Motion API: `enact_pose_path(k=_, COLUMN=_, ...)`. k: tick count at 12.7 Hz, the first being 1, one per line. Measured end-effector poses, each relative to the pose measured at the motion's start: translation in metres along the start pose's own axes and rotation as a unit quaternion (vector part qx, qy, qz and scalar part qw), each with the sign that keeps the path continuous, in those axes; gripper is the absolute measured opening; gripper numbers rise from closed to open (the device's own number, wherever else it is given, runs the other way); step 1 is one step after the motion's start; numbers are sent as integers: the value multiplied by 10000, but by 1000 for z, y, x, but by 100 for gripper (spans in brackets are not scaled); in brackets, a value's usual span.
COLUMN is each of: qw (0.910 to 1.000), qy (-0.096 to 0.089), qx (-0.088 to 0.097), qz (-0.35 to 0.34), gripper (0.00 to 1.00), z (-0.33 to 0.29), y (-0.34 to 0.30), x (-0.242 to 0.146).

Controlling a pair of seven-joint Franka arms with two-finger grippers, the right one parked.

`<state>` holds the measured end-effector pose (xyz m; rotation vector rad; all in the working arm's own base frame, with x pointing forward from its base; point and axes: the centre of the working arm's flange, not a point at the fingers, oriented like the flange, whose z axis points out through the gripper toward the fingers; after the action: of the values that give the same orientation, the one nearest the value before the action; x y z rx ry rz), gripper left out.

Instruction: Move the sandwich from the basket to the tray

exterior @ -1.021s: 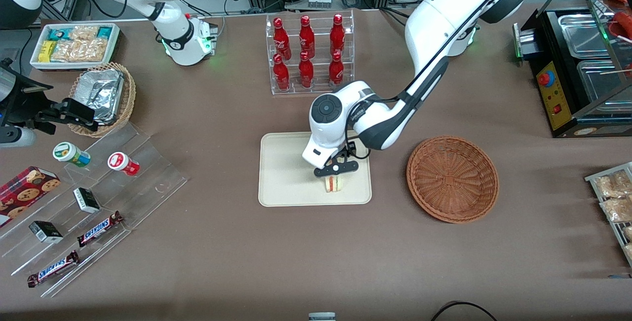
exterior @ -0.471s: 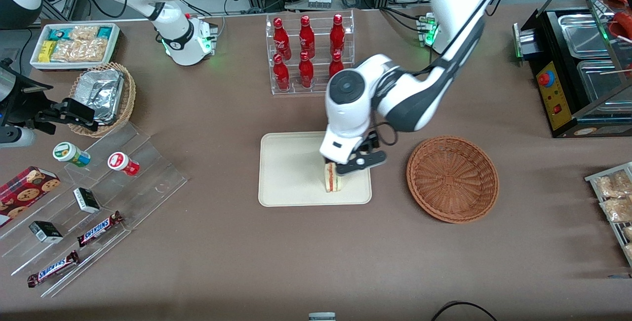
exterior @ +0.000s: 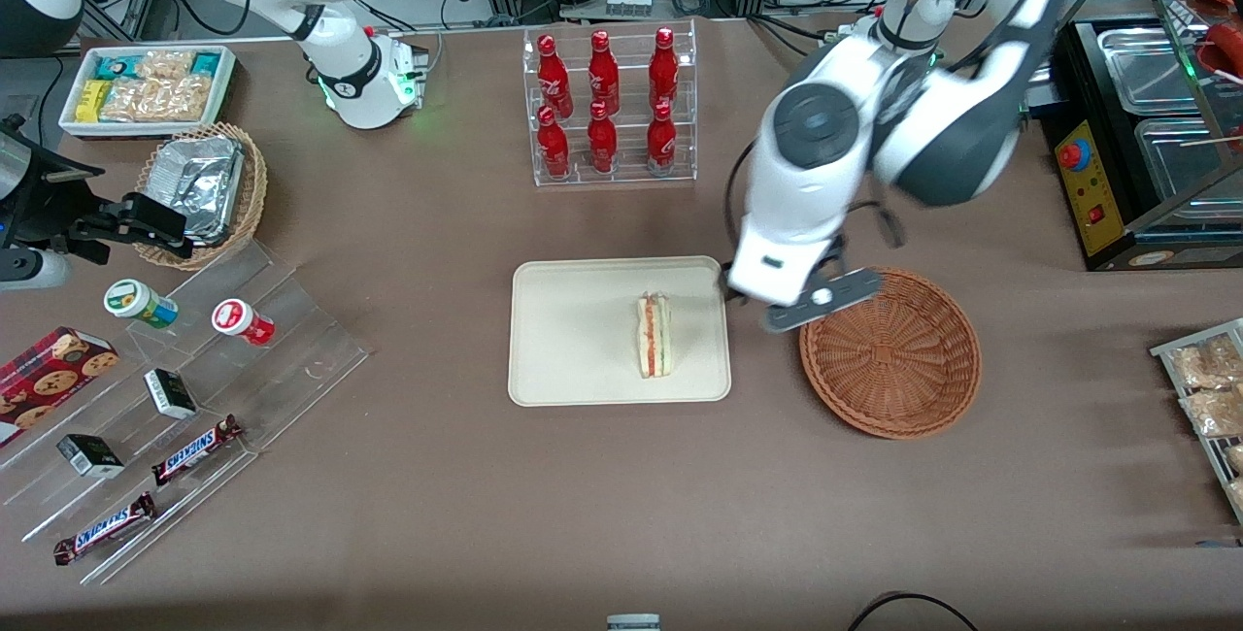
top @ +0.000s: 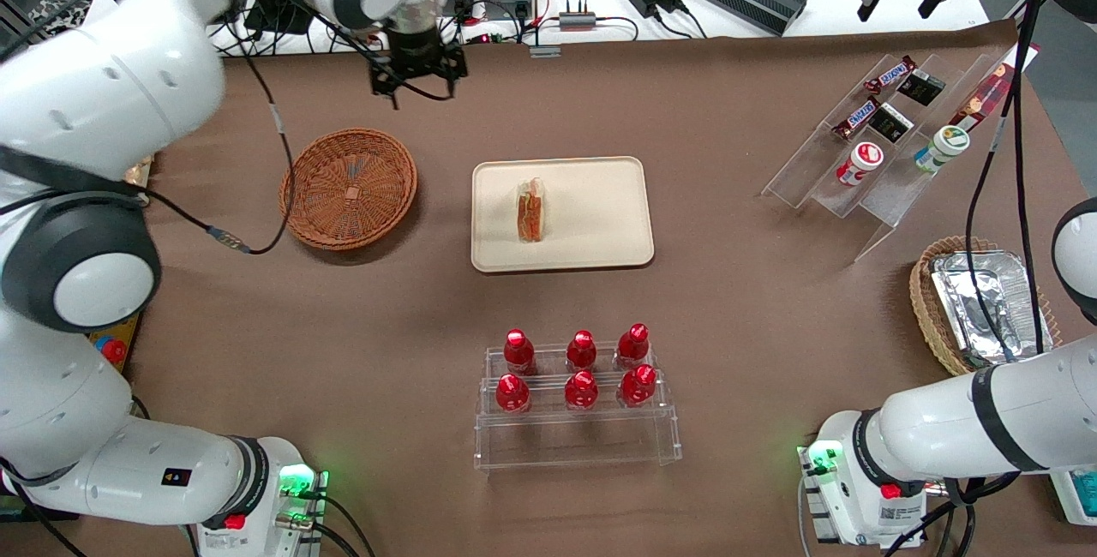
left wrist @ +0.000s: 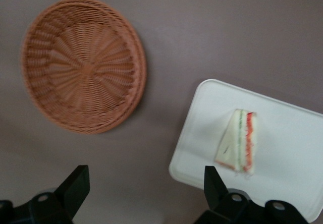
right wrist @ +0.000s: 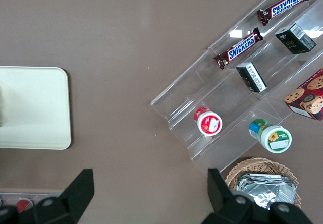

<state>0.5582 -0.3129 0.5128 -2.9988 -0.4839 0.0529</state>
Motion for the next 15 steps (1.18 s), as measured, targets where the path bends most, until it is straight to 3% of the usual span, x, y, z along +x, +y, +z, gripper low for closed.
enact_pose_path(k=7, qw=9995, qy=-237, qx=172, qz=152, gripper=100, z=-58, y=-122, x=34)
enact_pose_path(k=15, qw=9996, qy=-231, qx=123, qz=66, gripper=100, z=-66, y=-186, x=67)
